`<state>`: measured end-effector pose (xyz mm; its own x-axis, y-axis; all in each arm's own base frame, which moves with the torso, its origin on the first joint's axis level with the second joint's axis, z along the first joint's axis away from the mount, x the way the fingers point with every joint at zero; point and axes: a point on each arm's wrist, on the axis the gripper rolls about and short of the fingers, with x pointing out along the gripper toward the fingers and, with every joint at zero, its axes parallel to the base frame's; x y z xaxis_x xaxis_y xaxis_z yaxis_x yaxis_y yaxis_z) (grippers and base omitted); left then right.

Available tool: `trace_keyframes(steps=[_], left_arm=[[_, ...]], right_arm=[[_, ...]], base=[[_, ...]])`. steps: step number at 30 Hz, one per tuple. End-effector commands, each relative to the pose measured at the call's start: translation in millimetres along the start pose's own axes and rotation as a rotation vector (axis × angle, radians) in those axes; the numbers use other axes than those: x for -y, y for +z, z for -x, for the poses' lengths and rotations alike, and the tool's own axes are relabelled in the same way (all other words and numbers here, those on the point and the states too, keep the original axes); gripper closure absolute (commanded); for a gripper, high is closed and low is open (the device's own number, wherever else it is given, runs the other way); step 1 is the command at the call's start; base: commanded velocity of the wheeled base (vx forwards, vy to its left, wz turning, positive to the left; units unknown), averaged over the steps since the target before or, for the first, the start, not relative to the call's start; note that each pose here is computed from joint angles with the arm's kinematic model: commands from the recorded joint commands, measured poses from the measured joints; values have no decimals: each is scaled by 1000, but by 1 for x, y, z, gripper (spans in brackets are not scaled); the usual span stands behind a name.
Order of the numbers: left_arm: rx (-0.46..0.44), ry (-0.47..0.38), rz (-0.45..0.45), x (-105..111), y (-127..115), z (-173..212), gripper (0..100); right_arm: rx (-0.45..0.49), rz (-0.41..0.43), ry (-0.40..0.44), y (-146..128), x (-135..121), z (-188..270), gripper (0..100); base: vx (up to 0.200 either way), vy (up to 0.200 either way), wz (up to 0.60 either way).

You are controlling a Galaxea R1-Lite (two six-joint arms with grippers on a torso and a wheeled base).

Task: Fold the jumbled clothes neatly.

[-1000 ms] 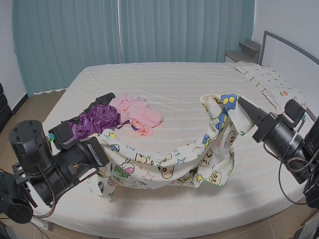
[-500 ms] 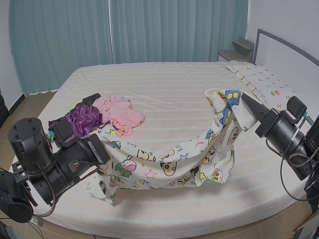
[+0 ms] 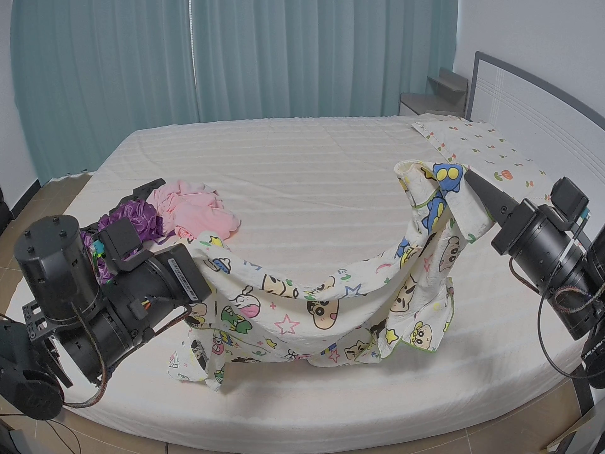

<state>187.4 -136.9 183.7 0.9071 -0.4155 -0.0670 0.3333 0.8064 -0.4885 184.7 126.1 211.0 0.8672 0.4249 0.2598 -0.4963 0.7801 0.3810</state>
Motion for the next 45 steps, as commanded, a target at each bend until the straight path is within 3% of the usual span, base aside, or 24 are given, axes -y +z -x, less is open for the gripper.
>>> trace_keyframes(steps=[1, 13, 21, 31, 38, 40, 45], left_arm=[[-5, 4, -1, 0, -1, -3, 100], [-2, 25, 1, -1, -3, -6, 100], [29, 64, 7, -2, -1, -3, 100], [133, 47, 26, 0, 20, 27, 100], [222, 24, 46, 1, 39, 50, 100], [282, 10, 4, 0, 47, 74, 100], [325, -4, -60, -5, 48, 100, 100]], right_arm=[[6, 1, -5, 1, 1, -1, 100], [21, 5, -18, 5, 5, 1, 100], [51, -2, -2, 14, 1, 8, 100], [91, -28, 128, 33, -12, 45, 100], [139, -45, 192, 46, -20, 59, 100], [167, -48, 244, 55, -24, 68, 100], [191, -47, 278, 62, -25, 76, 100]], base=[[0, -200, 0], [0, -50, 0], [-200, 0, 0], [-200, 0, 0], [0, 0, 0], [0, 0, 0], [0, 0, 0]])
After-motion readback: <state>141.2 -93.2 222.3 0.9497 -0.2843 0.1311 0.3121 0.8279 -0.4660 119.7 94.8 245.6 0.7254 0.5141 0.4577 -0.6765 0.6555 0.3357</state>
